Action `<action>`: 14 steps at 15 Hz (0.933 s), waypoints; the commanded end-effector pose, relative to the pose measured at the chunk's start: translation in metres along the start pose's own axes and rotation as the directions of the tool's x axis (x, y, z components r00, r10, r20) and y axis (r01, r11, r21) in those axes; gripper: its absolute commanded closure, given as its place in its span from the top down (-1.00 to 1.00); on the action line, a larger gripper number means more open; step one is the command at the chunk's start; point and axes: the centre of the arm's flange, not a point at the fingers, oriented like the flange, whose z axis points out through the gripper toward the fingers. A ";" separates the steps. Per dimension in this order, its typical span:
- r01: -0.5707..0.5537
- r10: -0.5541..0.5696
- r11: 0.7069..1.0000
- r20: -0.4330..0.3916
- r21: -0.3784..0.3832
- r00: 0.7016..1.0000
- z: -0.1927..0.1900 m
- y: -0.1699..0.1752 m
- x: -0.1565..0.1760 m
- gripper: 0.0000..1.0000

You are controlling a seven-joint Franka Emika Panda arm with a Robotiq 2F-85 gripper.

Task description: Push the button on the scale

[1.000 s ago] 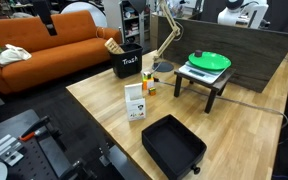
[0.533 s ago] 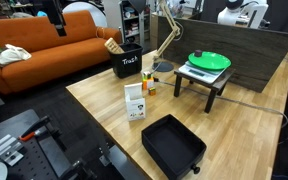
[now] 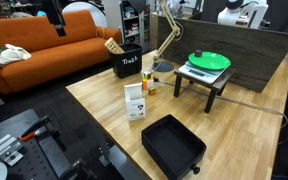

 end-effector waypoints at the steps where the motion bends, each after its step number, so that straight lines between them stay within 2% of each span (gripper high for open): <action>1: -0.024 0.024 1.000 -0.010 -0.009 1.000 0.001 0.003 0.003 1.00; 4: -0.131 0.130 0.990 -0.044 -0.042 0.991 0.002 0.025 0.026 1.00; 6: -0.221 0.216 0.973 -0.076 -0.073 0.974 0.000 0.045 0.048 1.00; 8: -0.336 0.324 0.937 -0.121 -0.093 0.938 -0.004 0.065 0.072 1.00; 11: -0.484 0.462 0.870 -0.190 -0.090 0.866 -0.012 0.081 0.105 1.00; 12: -0.420 0.404 0.904 -0.162 -0.080 0.900 -0.012 0.088 0.086 1.00; 14: -0.464 0.446 0.882 -0.173 -0.081 0.878 -0.013 0.089 0.097 1.00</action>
